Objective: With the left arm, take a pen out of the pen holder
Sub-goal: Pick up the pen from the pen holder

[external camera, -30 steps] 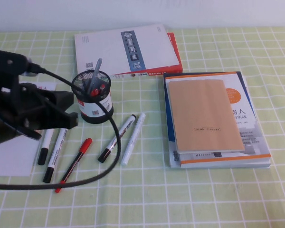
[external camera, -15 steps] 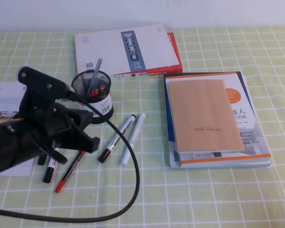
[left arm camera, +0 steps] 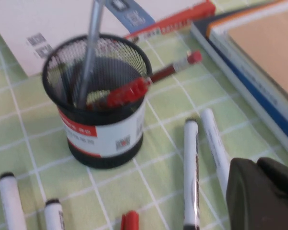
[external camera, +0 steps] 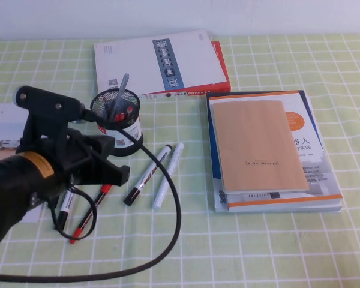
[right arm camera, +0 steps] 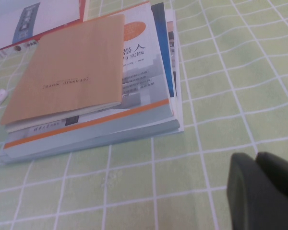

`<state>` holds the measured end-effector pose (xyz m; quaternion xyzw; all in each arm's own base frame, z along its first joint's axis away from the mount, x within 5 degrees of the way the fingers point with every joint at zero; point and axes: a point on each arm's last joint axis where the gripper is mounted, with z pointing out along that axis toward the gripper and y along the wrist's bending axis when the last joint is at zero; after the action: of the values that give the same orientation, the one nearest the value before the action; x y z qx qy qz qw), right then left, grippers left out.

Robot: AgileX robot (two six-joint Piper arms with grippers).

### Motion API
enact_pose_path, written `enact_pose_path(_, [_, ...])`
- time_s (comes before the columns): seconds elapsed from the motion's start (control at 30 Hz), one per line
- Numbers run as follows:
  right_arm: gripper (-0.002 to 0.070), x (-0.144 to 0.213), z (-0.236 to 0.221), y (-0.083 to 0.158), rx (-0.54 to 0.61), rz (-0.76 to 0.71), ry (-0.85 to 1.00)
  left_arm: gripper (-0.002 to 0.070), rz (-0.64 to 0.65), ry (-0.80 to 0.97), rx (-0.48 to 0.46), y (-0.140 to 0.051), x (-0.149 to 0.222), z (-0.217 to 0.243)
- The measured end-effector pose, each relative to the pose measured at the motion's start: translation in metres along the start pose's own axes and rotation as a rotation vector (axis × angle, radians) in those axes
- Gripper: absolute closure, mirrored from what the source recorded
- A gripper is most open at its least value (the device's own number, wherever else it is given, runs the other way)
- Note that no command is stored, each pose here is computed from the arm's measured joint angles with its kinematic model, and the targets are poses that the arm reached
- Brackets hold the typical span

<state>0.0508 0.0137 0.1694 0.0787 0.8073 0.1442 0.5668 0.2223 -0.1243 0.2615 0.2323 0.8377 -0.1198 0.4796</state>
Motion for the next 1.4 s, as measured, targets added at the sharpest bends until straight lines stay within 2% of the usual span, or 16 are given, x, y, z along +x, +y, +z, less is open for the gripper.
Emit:
enact_pose_path(0.13, [0.0691,0.000,0.000,0.000,0.000,0.000,0.000,0.0678,-0.028,-0.066,-0.008,0.001,-0.006,0.000])
enact_pose_path(0.3, [0.0691,0.000,0.000,0.000,0.000,0.000,0.000,0.0678,-0.012,-0.166,0.033,-0.003,-0.014,-0.001])
enact_pose_path(0.53, [0.0691,0.000,0.000,0.000,0.000,0.000,0.000,0.0678,0.006,-0.339,0.187,-0.018,0.012,-0.004])
enact_pose_path(0.6, [0.0691,0.000,0.000,0.000,0.000,0.000,0.000,0.0678,0.017,-0.350,0.190,-0.019,0.019,-0.004])
enact_pose_path(0.73, [0.0691,0.000,0.000,0.000,0.000,0.000,0.000,0.0673,0.090,-0.379,0.138,-0.016,0.023,-0.001])
enact_pose_path(0.87, [0.0691,0.000,0.000,0.000,0.000,0.001,0.000,0.0582,0.173,-0.425,0.075,-0.012,0.021,0.002])
enact_pose_path(1.0, [0.0691,0.000,0.000,0.000,0.000,0.001,0.000,0.0412,0.150,-0.435,0.038,-0.008,0.022,0.008])
enact_pose_path(1.1, [0.0691,0.000,0.000,0.000,-0.001,0.002,0.000,0.0326,0.105,-0.413,0.007,-0.003,0.027,0.019])
enact_pose_path(1.2, [0.0691,0.000,0.000,0.000,-0.001,0.002,0.000,0.0298,0.079,-0.391,-0.035,0.007,0.034,0.030])
enact_pose_path(1.4, [0.0691,0.000,0.000,0.000,-0.001,0.002,0.000,0.0287,0.049,-0.407,-0.090,0.023,0.045,0.048])
